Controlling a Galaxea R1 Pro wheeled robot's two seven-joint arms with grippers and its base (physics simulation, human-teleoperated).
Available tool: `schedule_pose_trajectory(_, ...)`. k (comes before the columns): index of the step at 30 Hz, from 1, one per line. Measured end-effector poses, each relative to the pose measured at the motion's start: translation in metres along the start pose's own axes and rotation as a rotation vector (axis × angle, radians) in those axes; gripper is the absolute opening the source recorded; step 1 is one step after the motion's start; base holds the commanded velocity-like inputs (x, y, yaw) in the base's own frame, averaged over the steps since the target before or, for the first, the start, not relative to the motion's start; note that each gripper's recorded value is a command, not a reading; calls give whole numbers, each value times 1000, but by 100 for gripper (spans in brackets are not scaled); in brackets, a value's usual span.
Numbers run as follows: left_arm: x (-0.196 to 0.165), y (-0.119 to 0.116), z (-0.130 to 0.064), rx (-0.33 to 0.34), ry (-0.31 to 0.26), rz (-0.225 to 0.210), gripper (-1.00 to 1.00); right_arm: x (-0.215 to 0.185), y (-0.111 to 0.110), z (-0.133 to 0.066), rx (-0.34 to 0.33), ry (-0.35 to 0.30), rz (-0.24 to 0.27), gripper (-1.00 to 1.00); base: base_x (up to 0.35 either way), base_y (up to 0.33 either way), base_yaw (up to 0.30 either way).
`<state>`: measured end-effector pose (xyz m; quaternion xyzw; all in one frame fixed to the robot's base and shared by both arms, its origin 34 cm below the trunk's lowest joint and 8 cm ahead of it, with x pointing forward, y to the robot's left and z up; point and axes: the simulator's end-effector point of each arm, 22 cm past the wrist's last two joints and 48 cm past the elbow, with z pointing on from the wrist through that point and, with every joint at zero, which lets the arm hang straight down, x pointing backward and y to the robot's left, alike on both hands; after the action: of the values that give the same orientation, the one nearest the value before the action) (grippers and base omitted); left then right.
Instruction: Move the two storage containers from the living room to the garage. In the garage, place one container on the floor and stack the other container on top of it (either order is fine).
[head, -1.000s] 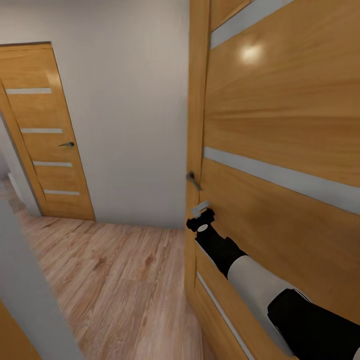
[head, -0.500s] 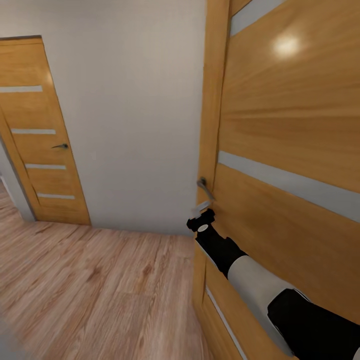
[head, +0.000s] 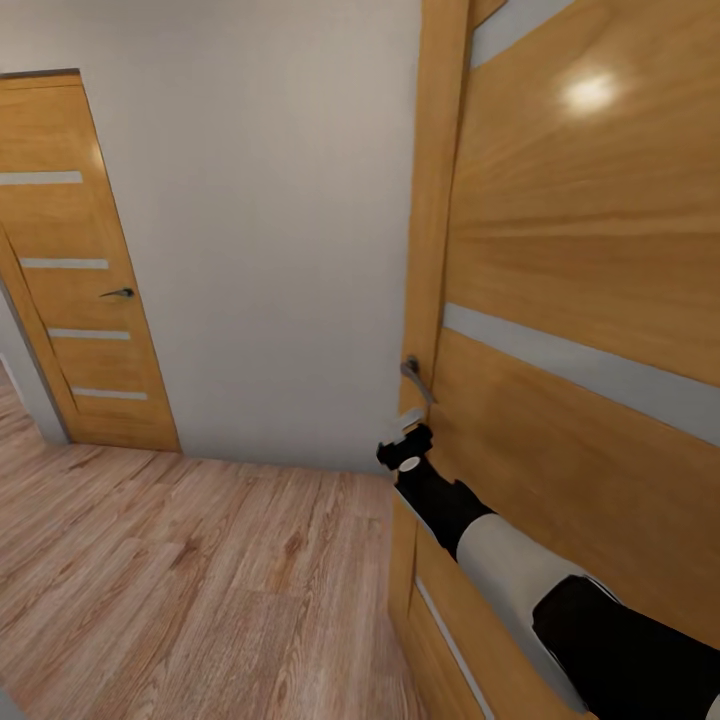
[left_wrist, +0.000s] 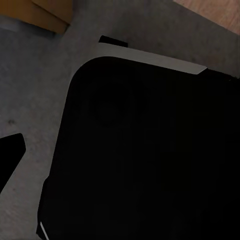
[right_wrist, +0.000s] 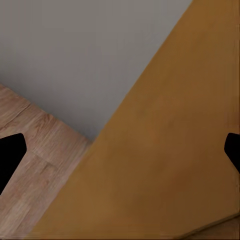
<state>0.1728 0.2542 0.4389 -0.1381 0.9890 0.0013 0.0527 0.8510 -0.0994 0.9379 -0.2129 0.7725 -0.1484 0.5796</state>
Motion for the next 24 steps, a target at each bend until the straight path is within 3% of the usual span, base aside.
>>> schedule_pose_trajectory(13,0,0,0,0,0,0,100,11,-4,2,4,18,9,100,0,0,0)
schedule_pose_trajectory(19,0,0,0,0,0,-1,100,35,-48,9,63,49,29,100,0,0,0)
schedule_pose_trajectory(24,0,0,0,0,0,-2,100,61,-98,12,134,85,40,100,0,0,0)
